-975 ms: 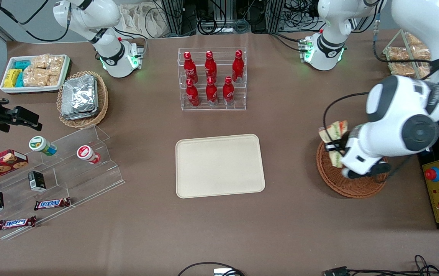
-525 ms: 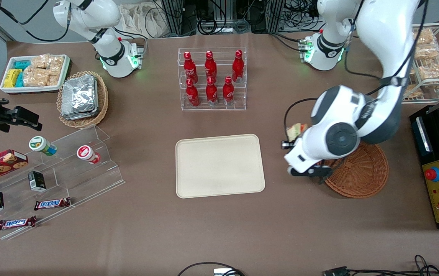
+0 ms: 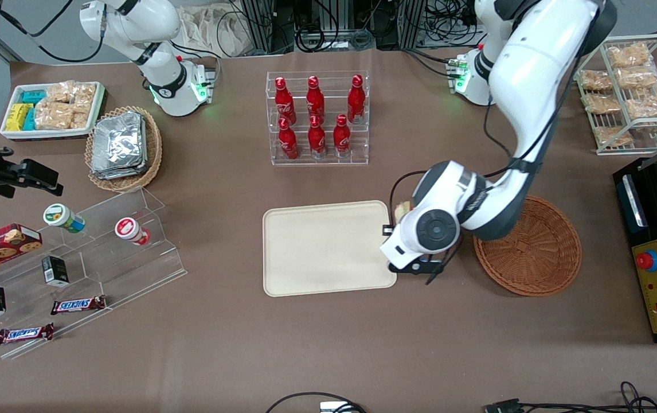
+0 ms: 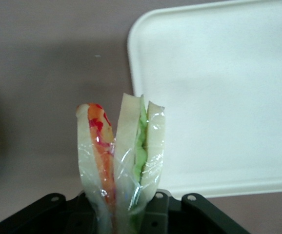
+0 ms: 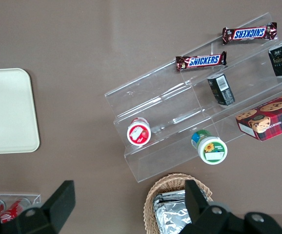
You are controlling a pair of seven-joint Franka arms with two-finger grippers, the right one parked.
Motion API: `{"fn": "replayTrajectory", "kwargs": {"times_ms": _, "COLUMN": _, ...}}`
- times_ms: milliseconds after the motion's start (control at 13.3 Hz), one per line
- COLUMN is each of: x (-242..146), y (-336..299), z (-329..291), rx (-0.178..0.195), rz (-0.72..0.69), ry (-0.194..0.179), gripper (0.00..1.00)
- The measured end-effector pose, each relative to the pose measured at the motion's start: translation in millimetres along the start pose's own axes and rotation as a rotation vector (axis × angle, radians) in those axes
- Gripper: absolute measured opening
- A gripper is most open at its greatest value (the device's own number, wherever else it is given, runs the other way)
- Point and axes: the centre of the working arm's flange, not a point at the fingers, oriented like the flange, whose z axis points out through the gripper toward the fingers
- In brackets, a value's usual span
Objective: Place sandwich from basket to tray
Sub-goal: 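Carry the sandwich with the left gripper over the cream tray, then lower the sandwich onto the tray and open the left gripper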
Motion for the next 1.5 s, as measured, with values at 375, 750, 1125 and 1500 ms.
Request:
{"fn": "replayTrajectory", "kwargs": {"times_ms": 375, "x": 12, "y": 31, "z": 68, "rx": -0.047, "rz": -0.013, "ry": 0.022, "gripper": 0.22}}
{"fn": "replayTrajectory", "kwargs": {"times_ms": 750, "x": 16, "y": 37, "z": 84, "rx": -0.061, "rz": -0.018, "ry": 0.026, "gripper": 0.24}}
{"fn": "replayTrajectory", "kwargs": {"times_ms": 1125, "x": 20, "y": 36, "z": 91, "rx": -0.067, "rz": -0.02, "ry": 0.038, "gripper": 0.67}}
{"fn": "replayTrajectory", "kwargs": {"times_ms": 1500, "x": 26, "y": 36, "z": 79, "rx": -0.085, "rz": -0.025, "ry": 0.068, "gripper": 1.0}}
